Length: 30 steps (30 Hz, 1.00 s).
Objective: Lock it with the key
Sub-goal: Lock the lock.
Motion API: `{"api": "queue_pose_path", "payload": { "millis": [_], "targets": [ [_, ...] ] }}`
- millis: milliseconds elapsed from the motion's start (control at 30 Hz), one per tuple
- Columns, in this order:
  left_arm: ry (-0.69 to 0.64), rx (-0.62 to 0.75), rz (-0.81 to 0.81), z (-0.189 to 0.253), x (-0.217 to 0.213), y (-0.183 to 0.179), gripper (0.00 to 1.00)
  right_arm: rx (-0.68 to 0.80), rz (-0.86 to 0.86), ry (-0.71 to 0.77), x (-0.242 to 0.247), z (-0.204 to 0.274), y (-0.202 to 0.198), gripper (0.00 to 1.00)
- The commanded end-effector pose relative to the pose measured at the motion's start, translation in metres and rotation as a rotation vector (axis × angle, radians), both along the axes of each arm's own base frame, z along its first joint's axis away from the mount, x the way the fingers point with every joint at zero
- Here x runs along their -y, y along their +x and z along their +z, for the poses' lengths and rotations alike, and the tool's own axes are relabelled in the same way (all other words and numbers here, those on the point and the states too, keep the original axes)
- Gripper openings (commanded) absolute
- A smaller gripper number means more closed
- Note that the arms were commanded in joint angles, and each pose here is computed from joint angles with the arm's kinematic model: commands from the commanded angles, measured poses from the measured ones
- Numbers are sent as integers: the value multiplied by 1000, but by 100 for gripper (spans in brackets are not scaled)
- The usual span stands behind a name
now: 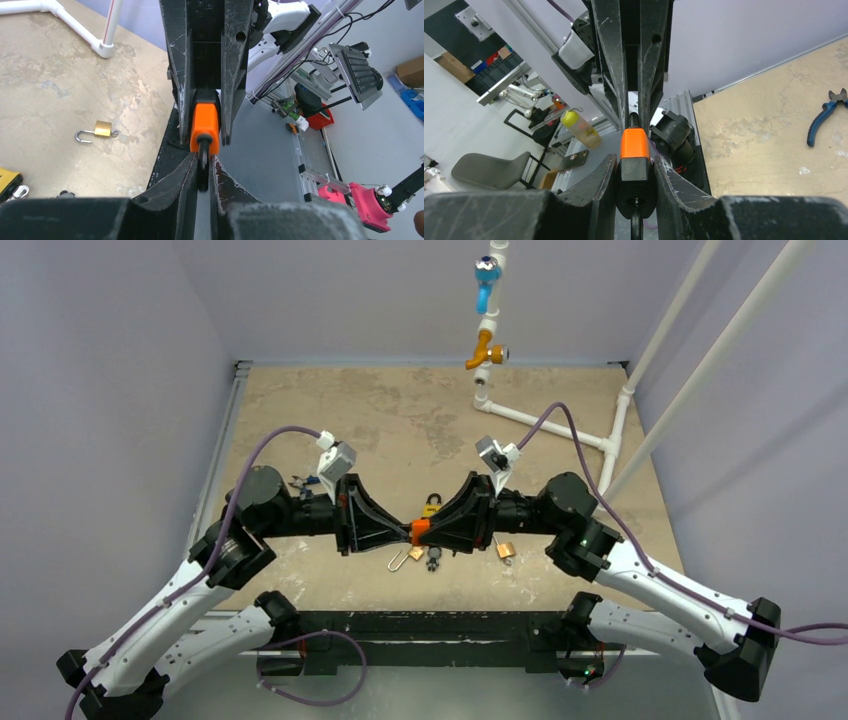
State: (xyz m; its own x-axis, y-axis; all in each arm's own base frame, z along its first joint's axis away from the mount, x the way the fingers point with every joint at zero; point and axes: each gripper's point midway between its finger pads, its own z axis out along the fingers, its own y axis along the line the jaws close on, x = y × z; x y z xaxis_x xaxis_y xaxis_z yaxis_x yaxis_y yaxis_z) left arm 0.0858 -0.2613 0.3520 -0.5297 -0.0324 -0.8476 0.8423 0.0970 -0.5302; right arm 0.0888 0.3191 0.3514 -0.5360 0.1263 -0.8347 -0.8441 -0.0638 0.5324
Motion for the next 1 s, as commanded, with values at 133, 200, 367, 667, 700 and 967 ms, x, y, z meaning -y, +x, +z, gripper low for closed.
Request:
{"api": "queue_pose_path", "payload": {
  "millis": [133,200,367,667,700,967],
  "targets": [
    [10,-20,-23,-4,16,4,25,76,-60,103,-8,38,5,0],
    [8,-17,-15,-3,15,5,3,75,-69,103,-7,38,7,0],
    [6,-7,6,-3,12,5,0,77,-78,103,-5,39,7,0],
    [25,38,91,5,-4,8,0,123,-202,75,19,34,15,98],
    [36,44,99,5,-6,8,0,136,-212,69,23,33,16,99],
    [53,66,88,12,-15,0,0,191,-204,45,39,22,10,94]
  ]
}}
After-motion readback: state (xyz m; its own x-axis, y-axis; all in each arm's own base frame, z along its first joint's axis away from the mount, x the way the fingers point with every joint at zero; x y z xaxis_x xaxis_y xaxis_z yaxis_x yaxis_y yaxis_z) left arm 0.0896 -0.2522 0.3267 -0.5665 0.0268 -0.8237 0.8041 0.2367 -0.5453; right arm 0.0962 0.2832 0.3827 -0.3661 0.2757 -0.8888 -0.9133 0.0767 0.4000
